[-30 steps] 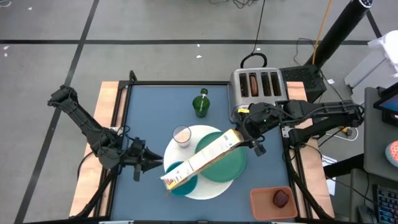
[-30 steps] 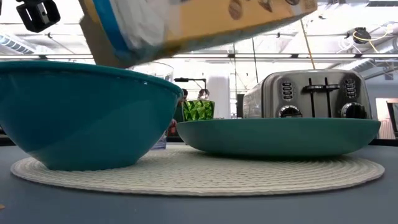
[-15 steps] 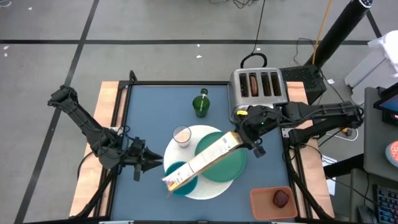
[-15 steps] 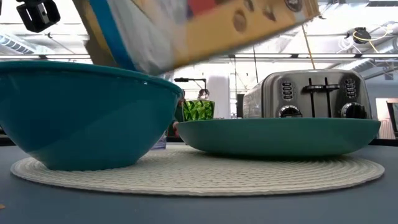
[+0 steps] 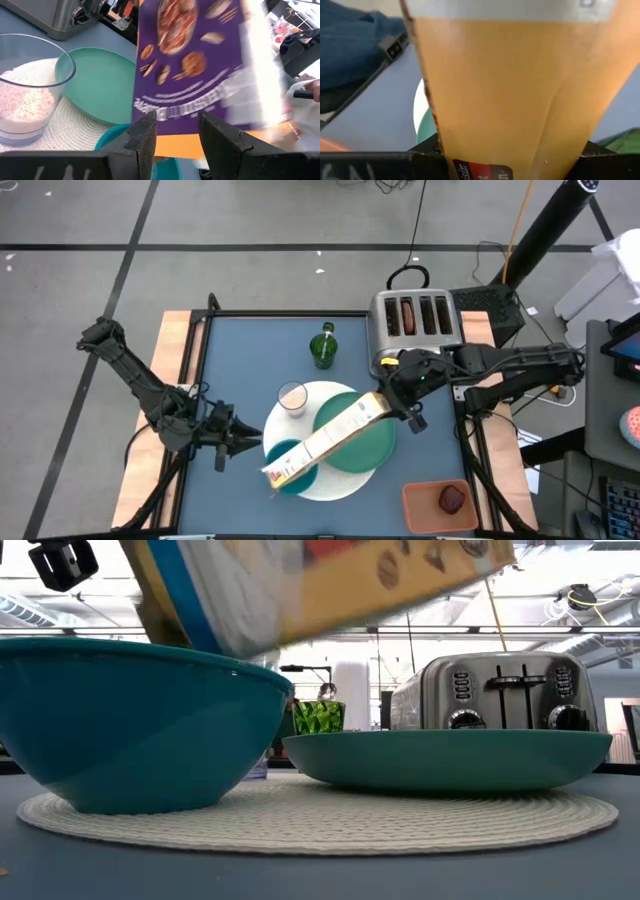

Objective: Arrange a breakfast setting
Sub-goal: Pour the cereal from the cereal box into the blue bowl

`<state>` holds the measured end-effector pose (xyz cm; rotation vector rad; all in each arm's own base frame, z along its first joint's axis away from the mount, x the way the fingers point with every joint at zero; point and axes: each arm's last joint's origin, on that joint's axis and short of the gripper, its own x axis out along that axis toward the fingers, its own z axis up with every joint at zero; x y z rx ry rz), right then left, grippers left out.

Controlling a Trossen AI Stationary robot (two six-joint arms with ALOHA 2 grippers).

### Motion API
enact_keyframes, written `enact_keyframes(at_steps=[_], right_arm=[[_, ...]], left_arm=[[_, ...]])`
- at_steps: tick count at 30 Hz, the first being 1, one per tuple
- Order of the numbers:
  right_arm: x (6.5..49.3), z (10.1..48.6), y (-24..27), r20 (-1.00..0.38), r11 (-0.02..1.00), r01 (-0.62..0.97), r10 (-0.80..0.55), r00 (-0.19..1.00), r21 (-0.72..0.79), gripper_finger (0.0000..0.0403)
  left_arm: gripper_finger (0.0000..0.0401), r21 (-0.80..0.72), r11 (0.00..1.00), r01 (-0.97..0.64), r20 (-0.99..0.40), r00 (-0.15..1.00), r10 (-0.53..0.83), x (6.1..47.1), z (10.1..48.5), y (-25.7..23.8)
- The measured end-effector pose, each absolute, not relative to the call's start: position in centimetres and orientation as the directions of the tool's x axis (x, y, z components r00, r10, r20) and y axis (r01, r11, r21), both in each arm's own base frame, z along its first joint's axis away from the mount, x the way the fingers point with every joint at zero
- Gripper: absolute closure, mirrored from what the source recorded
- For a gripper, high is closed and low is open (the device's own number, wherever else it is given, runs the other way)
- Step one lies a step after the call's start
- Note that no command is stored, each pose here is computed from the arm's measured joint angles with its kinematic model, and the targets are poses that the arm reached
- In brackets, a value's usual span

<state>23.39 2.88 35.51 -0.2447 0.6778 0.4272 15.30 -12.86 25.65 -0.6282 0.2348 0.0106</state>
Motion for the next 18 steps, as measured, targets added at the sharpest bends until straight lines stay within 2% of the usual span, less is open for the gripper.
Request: enact_keyframes(at_steps=[5, 10, 18], right_arm=[[23.74, 36.04, 2.91, -0.601, 0.881, -0.459, 0.305, 0.739, -0.118, 0.0227], [23.33, 35.43, 2.87, -0.658, 0.889, -0.452, 0.3, 0.691, -0.069, 0.0227], [23.37, 35.54, 2.86, -0.649, 0.891, -0.448, 0.297, 0.7, -0.076, 0.0227]], left_arm=[[0.0252, -0.57, 0.818, -0.078, -0.22, 0.974, -0.061, 15.3, 25.65, -12.86], [0.0252, -0.571, 0.817, -0.079, -0.221, 0.973, -0.06, 15.3, 25.65, -12.86], [0.0252, -0.568, 0.82, -0.078, -0.22, 0.974, -0.061, 15.3, 25.65, -12.86]])
